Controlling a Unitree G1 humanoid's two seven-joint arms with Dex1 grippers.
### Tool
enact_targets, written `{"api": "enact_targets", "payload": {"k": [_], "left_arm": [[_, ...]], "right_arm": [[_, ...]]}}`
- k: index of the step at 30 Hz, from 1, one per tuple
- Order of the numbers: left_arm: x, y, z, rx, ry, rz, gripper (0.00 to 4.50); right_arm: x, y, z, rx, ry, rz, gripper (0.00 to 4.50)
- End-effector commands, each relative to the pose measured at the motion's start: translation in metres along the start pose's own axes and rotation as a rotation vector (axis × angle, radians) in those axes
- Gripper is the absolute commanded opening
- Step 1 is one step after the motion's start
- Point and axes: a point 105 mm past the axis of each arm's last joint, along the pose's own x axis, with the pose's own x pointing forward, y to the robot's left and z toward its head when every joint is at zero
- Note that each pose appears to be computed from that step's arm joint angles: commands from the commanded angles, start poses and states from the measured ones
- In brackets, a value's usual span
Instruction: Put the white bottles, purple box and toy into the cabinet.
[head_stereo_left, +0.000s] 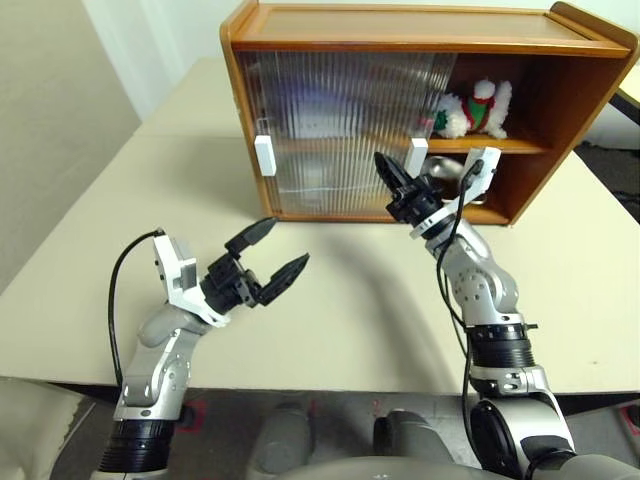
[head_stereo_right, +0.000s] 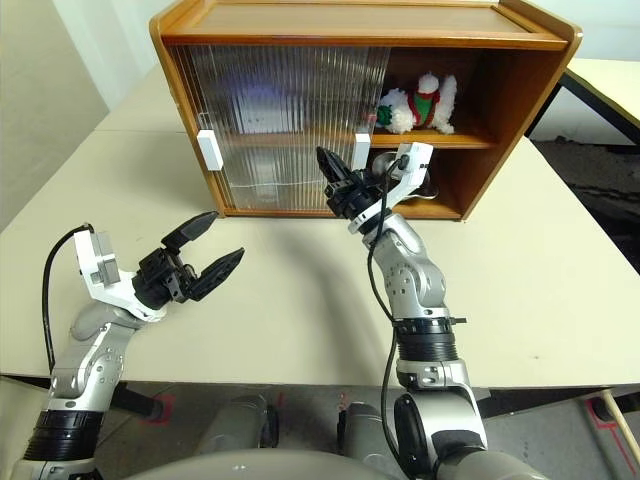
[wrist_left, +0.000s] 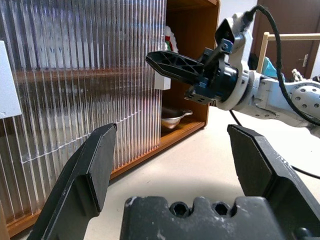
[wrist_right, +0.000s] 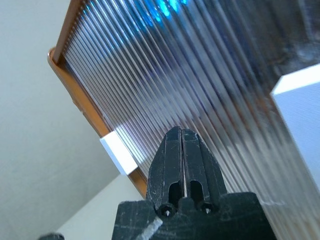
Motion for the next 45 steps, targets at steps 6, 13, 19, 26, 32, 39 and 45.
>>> {"api": "enact_targets", "payload": {"k": [6, 13, 19, 26, 32, 39, 45], "left_arm": [[0.000, 0.000, -0.006, 0.005, 0.025, -0.011, 4.50], [0.001, 0.000, -0.006, 0.005, 0.020, -0.013, 4.50], [0.002, 0.000, -0.007, 0.002, 0.018, -0.018, 4.50], [0.003, 0.000, -0.007, 0.001, 0.017, -0.027, 4.50], [0.004, 0.000, -0.007, -0.003, 0.015, -0.029, 4.50], [0.006, -0.001, -0.008, -0.013, 0.015, -0.035, 4.50], [0.006, -0.001, -0.008, -0.014, 0.019, -0.039, 4.50]], "right_arm": [[0.000, -0.034, 0.021, 0.089, -0.082, -0.219, 0.03], [-0.016, -0.049, 0.031, 0.082, -0.125, -0.326, 0.03], [-0.029, -0.061, 0.043, 0.014, -0.157, -0.387, 0.03], [-0.040, -0.072, 0.057, -0.057, -0.191, -0.444, 0.03], [-0.053, -0.085, 0.062, -0.074, -0.206, -0.500, 0.03], [-0.068, -0.104, 0.077, -0.120, -0.236, -0.561, 0.03], [-0.080, -0.119, 0.090, -0.158, -0.258, -0.601, 0.03]]}}
